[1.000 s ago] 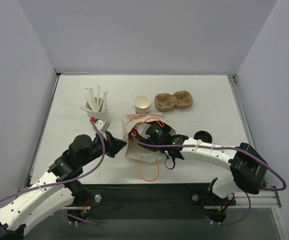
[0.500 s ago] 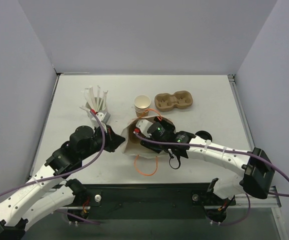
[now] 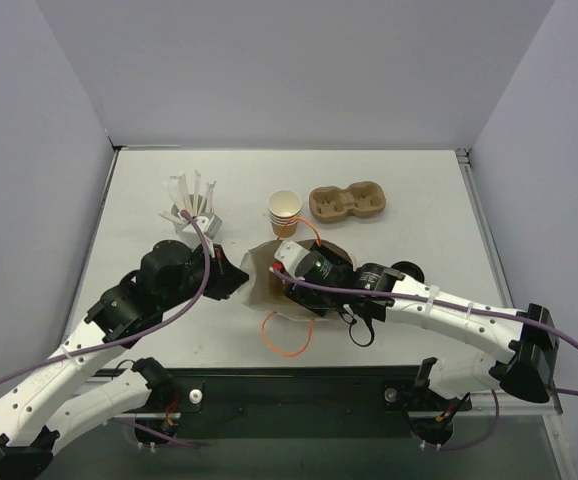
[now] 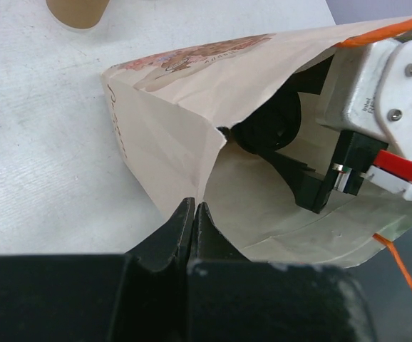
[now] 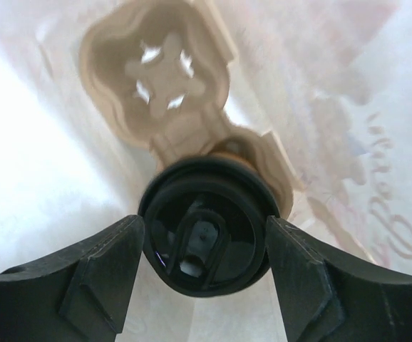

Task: Pack the takeout coffee

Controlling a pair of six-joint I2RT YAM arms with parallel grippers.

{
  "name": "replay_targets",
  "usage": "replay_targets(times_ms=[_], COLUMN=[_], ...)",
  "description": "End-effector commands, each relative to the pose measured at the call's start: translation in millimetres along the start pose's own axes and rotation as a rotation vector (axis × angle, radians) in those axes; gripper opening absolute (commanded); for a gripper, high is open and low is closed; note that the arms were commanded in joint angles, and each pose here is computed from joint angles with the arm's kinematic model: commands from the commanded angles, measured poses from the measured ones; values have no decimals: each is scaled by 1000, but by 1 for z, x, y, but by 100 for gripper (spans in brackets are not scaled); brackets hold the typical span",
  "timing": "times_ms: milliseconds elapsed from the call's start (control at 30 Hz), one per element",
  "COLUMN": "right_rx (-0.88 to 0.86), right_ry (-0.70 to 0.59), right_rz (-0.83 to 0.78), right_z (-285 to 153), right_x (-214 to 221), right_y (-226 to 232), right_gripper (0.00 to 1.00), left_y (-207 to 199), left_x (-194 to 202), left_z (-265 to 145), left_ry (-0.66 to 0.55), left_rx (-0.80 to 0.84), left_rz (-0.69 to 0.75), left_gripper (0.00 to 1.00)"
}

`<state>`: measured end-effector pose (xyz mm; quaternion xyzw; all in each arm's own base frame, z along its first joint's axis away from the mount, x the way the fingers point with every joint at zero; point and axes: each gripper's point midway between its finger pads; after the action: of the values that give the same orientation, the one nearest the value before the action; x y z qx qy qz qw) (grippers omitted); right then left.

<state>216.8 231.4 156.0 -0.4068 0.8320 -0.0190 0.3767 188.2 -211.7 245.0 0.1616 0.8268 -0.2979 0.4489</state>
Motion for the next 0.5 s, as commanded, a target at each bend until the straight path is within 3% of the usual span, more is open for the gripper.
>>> replay_targets(times_ms=[0, 333, 467], right_rx=[-4, -43, -50], right_ry=[-9, -13, -17], right_rz=[49, 87, 94], right_z=[-22, -23, -21], right_x=[-11, -22, -27], right_y=[-3, 9, 12], right_gripper=[68, 62, 61], left_y=[-9, -13, -13], left_x=[-22, -29, -31], left_z=[-10, -16, -19], left_ry=[-24, -2, -2], left_rx=[7, 6, 4], left_rz=[-6, 6, 4], left_gripper=[0, 1, 6])
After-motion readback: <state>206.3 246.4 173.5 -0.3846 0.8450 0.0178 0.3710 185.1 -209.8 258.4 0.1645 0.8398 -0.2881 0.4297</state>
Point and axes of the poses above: each gripper's point midway between its finger pads, its own z axis out along the fingers, its own y axis along the line the jaws close on, x = y × z, and after that the axes turned 11 degrees about z, right-handed
